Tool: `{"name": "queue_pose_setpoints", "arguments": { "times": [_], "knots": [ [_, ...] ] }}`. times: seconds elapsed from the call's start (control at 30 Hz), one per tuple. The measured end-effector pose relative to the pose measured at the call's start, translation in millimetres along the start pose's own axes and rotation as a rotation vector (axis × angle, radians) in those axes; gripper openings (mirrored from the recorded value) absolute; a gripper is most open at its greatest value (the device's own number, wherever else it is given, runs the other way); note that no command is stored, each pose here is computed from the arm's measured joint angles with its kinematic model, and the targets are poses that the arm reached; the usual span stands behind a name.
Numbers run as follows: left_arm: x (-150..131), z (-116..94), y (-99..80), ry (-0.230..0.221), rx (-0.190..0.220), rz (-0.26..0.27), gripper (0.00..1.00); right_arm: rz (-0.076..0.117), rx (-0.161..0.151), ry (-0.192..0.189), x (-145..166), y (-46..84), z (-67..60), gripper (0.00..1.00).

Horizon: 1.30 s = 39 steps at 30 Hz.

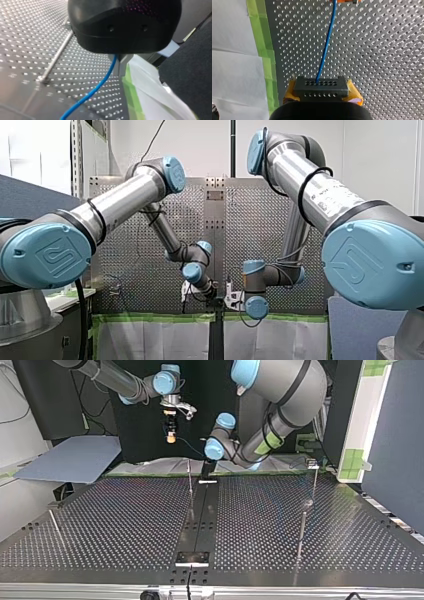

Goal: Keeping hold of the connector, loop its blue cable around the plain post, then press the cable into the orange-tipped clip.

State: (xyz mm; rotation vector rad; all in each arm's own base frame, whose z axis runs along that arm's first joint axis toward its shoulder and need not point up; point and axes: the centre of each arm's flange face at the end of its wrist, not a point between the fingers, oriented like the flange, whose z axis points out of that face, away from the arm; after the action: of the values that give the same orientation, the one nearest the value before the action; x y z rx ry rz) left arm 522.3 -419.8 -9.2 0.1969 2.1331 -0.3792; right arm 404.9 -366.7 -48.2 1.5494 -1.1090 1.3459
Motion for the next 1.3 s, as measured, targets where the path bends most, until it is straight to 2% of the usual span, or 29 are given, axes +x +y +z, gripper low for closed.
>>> {"name": "queue_pose_setpoints", "arguments": {
  "times": [0.2, 0.43, 0.57, 0.87, 1.13, 1.3],
  "knots": [
    [0, -15, -6.5, -0.036, 0.003, 0.023, 0.0, 0.001, -0.012, -0.001, 0, 5.1, 2.8, 0.0],
    [25, -30, -15.8, -0.025, -0.011, 0.061, 0.0, 0.004, -0.024, 0.001, 1, 12.0, 8.3, 0.0],
    [29, -32, -21.5, -0.031, -0.015, 0.069, 0.0, 0.003, -0.03, 0.002, 3, 14.9, 12.9, 0.0],
    [26, -30, -25.9, -0.078, -0.018, 0.067, 0.0, -0.006, -0.035, 0.004, 5, 17.0, 17.5, 0.0],
    [27, -32, -27.4, -0.096, -0.069, 0.122, 0.0, -0.027, -0.031, 0.004, 5, 15.1, 17.4, 0.0],
    [19, -37, -34.8, -0.131, -0.098, 0.138, 0.0, -0.036, -0.027, 0.005, 5, 13.3, 16.8, 0.0]
  ]
}}
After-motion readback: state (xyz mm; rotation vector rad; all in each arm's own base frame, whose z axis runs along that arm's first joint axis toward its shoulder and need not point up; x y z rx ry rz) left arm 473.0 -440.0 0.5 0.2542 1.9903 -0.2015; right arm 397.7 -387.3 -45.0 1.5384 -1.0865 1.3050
